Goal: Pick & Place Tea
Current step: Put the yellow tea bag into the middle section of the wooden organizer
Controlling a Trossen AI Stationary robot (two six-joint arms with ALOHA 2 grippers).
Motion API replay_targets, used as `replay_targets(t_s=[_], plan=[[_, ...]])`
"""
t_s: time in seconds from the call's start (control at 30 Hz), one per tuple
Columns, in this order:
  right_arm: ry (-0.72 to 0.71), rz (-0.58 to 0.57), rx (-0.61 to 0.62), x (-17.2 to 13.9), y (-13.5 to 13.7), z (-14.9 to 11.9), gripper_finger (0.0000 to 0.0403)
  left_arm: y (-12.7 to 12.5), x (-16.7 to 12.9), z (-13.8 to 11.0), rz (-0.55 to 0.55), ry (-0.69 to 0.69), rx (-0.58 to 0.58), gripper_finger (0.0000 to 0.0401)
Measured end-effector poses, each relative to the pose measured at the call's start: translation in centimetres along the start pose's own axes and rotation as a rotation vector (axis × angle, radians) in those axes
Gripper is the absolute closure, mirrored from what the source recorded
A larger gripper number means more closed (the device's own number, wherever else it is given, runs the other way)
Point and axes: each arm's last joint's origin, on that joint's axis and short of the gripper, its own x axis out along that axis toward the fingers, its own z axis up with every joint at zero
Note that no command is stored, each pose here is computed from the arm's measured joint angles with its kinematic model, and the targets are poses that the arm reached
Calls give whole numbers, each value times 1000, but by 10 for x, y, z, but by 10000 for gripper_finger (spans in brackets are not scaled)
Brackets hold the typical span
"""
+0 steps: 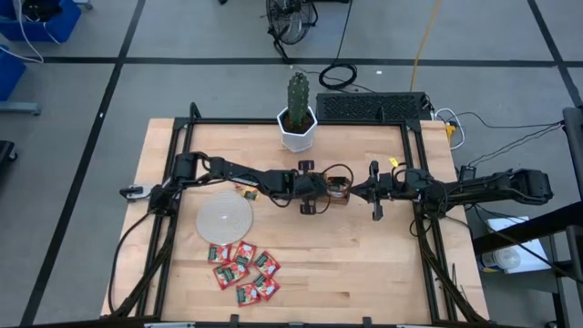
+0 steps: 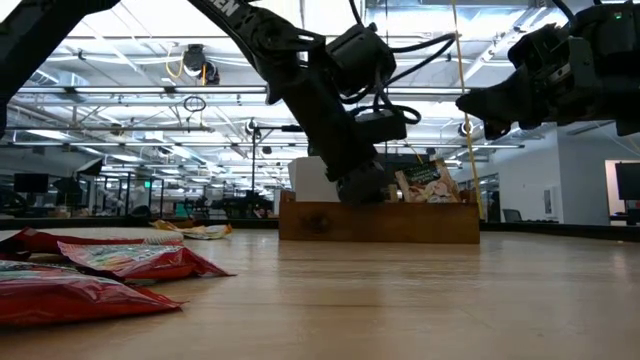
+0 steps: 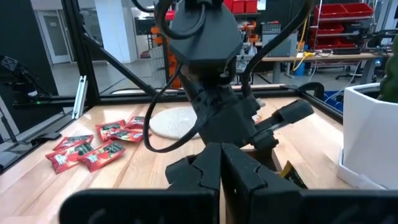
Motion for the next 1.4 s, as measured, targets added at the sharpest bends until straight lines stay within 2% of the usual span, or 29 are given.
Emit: replay_targets(t_s=[0.53,0.63,0.87,1.0,1.2,1.4], plan=[[6,0,1,0,0,-1,403,-2,-5,2,20,15,-13,307],[6,0,0,0,0,-1,403,-2,-6,3,18,18,-27,277],[6,0,1,0,0,-1,403,-3,-8,5,34,14,-29,170],[6,0,0,0,0,-1,403,-9,-10,6,62,23,-8,128],[2,0,0,0,0,0,403,-16,-22,10,103,22,64,94],[4,0,0,0,0,0,403,-20,-31,15,136,12,84,82]])
